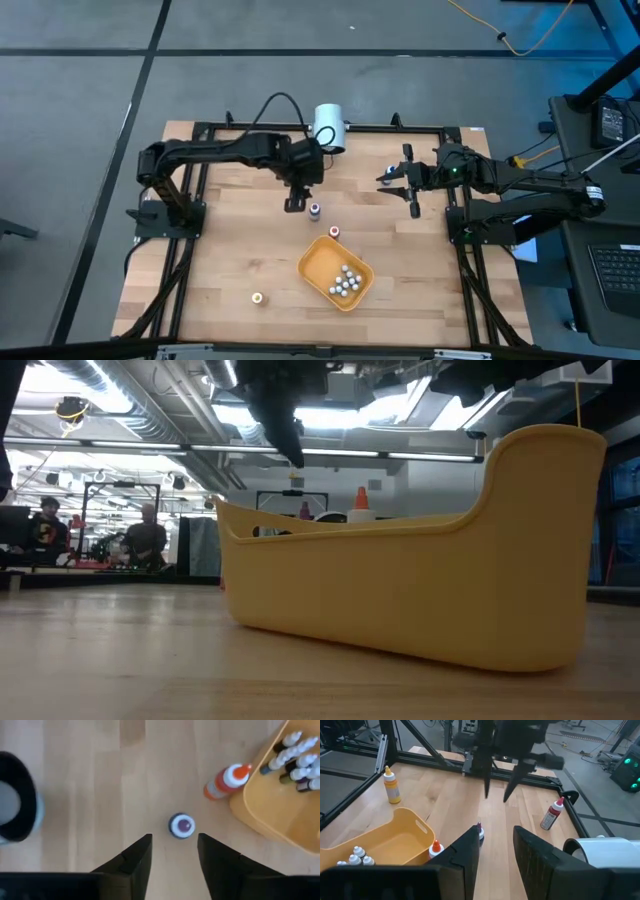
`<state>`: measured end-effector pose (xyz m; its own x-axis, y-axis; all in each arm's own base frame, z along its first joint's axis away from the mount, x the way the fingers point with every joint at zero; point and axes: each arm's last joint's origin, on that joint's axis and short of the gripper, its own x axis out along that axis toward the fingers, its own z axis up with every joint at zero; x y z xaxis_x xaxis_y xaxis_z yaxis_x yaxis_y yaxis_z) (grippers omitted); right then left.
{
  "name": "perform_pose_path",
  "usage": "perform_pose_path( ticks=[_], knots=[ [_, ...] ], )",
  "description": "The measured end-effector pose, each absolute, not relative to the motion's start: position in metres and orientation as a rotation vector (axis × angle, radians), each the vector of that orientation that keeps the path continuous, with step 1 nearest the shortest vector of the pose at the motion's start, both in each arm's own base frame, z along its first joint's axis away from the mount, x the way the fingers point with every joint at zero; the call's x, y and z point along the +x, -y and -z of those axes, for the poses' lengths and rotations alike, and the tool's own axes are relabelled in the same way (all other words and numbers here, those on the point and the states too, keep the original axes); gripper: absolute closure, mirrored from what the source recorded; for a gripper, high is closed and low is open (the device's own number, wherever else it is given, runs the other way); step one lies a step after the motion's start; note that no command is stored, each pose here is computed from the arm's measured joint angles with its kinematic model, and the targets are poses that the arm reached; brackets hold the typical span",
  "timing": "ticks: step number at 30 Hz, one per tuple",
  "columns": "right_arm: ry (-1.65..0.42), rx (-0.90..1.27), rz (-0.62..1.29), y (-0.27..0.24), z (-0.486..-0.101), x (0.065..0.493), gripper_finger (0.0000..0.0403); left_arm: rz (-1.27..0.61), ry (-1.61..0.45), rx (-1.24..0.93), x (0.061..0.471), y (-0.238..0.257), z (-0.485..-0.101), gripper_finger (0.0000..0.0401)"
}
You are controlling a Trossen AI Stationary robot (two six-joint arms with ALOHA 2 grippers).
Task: Pick & Place food coloring
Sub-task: Put the large violet food coloring bottle into the yellow container
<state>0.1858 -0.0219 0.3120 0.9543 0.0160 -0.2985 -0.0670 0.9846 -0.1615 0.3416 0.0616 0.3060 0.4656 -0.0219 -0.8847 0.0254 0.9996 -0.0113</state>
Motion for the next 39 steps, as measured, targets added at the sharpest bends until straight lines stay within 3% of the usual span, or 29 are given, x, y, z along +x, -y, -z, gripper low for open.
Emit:
perform_pose_path(
  ticks=[11,39],
  knots=[
    [-0.301,-0.171,-0.043,0.022,-0.312,0.186,0.028,-0.018,-1.089,-0.045,0.344,-0.051,-0.262,0.0162],
    [-0.318,-0.168,-0.045,0.022,-0.31,0.185,0.028,-0.045,-1.097,-0.019,0.362,-0.035,-0.199,0.0159]
  ],
)
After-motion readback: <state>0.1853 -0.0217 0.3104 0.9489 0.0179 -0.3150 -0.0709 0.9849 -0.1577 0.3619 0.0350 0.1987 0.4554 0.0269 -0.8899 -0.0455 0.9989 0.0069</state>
